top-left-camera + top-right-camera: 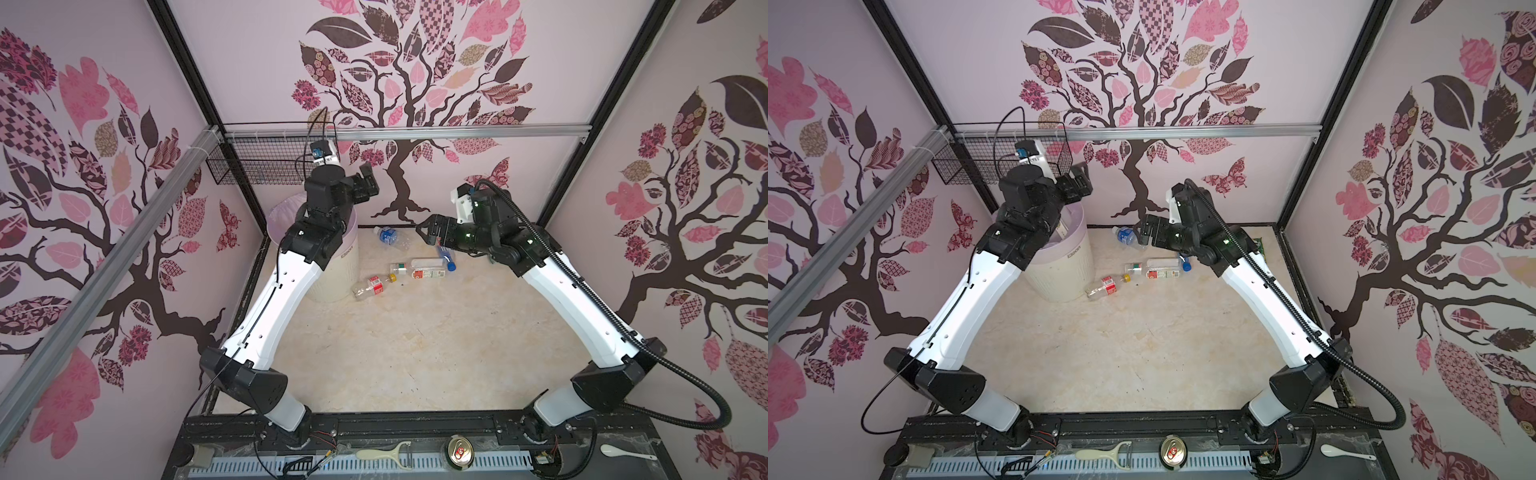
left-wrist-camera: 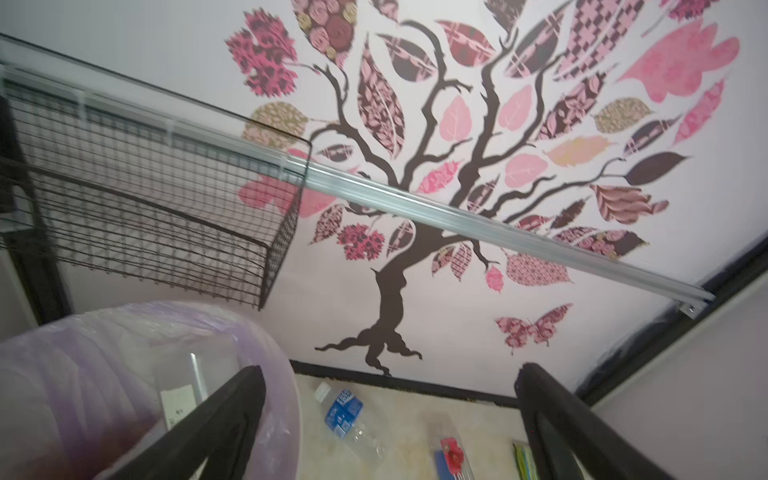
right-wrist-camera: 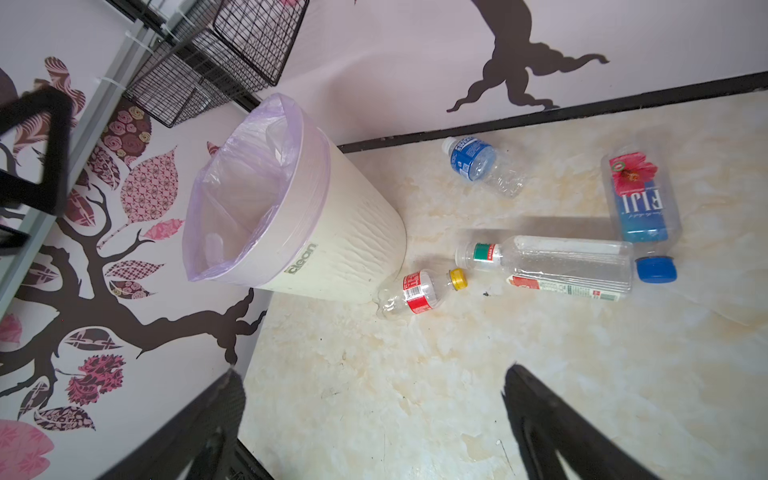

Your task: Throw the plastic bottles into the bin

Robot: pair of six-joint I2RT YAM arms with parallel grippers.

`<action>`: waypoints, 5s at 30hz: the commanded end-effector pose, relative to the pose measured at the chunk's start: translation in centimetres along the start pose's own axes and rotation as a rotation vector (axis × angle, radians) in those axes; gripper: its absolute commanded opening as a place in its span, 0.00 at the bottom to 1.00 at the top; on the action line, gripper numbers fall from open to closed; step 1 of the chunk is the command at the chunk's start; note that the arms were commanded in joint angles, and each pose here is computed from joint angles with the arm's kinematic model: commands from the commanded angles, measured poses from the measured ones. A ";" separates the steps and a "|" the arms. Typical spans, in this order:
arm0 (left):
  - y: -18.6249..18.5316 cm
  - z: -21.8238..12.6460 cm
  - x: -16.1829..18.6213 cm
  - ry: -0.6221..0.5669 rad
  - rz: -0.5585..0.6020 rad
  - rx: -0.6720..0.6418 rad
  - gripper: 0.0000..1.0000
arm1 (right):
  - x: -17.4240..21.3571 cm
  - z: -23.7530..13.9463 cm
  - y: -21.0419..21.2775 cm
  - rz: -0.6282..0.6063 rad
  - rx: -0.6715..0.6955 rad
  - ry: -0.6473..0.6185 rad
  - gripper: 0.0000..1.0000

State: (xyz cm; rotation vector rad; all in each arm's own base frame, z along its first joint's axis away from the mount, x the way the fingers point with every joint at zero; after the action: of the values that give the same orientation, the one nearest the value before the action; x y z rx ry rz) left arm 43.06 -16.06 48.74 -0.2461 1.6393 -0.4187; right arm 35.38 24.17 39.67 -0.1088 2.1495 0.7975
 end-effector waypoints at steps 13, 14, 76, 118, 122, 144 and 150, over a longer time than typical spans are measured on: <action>-3.4 -3.5 18.7 0.549 -0.021 0.121 0.98 | 0.8 -3.3 -12.9 0.152 0.356 -0.034 1.00; -3.0 -3.8 19.7 0.585 -0.032 0.115 0.98 | 1.0 -2.8 -13.5 0.152 0.373 -0.019 1.00; 0.0 -6.3 29.1 1.000 -0.085 -0.038 0.98 | 5.6 18.9 -29.1 0.004 0.671 0.257 0.54; 1.9 -7.7 35.0 1.016 -0.247 -0.170 0.98 | 23.9 7.5 -20.3 -0.002 0.423 0.562 0.81; 1.4 -6.8 34.8 0.996 -0.249 -0.164 0.98 | 22.8 6.7 -19.9 -0.013 0.435 0.545 0.86; 1.4 -8.2 35.0 1.056 -0.233 -0.141 0.98 | 27.7 4.2 -21.3 0.066 0.446 0.564 0.76; 1.5 -8.2 35.3 1.065 -0.240 -0.147 0.98 | 28.2 4.3 -21.1 0.060 0.433 0.574 0.69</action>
State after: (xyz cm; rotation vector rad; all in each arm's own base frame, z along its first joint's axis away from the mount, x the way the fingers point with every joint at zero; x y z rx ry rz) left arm 31.52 -28.14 17.09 -0.3770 2.6901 -0.6879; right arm 26.24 14.41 5.10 -0.0399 2.8827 0.2920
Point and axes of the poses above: each gripper's point midway between its finger pads, its own z axis out along the fingers, its own y axis along the line the jaws close on, x = y × z, the point moved 2 cm from there along -z, back along the fingers, and after that the axes turned 4 degrees about -z, right-handed, at the moved point
